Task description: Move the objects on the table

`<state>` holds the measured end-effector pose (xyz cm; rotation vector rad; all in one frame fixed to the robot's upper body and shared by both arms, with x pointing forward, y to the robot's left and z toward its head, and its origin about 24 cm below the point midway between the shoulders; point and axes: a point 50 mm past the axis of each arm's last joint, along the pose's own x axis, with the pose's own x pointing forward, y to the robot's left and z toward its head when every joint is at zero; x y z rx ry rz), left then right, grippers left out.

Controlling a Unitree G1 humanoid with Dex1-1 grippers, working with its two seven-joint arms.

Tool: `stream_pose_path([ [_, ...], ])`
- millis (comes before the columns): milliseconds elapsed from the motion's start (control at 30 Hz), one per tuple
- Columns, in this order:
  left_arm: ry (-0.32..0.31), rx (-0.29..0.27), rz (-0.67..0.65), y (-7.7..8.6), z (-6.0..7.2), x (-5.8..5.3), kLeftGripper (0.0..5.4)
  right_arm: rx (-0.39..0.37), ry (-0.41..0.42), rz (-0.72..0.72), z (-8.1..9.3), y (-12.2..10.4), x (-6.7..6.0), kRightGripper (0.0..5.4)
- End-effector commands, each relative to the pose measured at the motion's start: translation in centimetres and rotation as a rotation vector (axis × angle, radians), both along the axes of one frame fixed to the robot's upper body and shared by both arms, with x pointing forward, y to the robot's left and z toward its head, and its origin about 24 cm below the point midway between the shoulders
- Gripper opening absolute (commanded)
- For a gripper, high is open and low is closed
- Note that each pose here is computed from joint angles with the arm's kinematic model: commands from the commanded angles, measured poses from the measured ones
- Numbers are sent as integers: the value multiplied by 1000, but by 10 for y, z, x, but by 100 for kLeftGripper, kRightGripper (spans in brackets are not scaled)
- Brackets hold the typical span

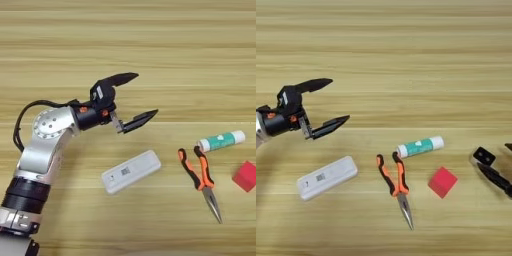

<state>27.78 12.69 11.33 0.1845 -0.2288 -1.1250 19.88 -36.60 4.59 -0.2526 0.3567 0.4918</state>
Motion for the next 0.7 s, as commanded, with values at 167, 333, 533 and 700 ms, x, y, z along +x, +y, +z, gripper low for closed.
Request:
stream_pose_path([
  [167, -22, -5, -8, 3, 5, -1, 540, -19, 64, 28, -11, 0, 4, 539],
  [333, -22, -7, -8, 4, 5, -1, 540, -27, 89, 37, -16, 1, 6, 516],
  [533, -19, -7, -2, 5, 5, -1, 540, -32, 98, 52, -19, 3, 11, 449],
  [700, -16, -13, 32, 6, 3, 0, 540, -30, 96, 67, -21, 7, 14, 406],
])
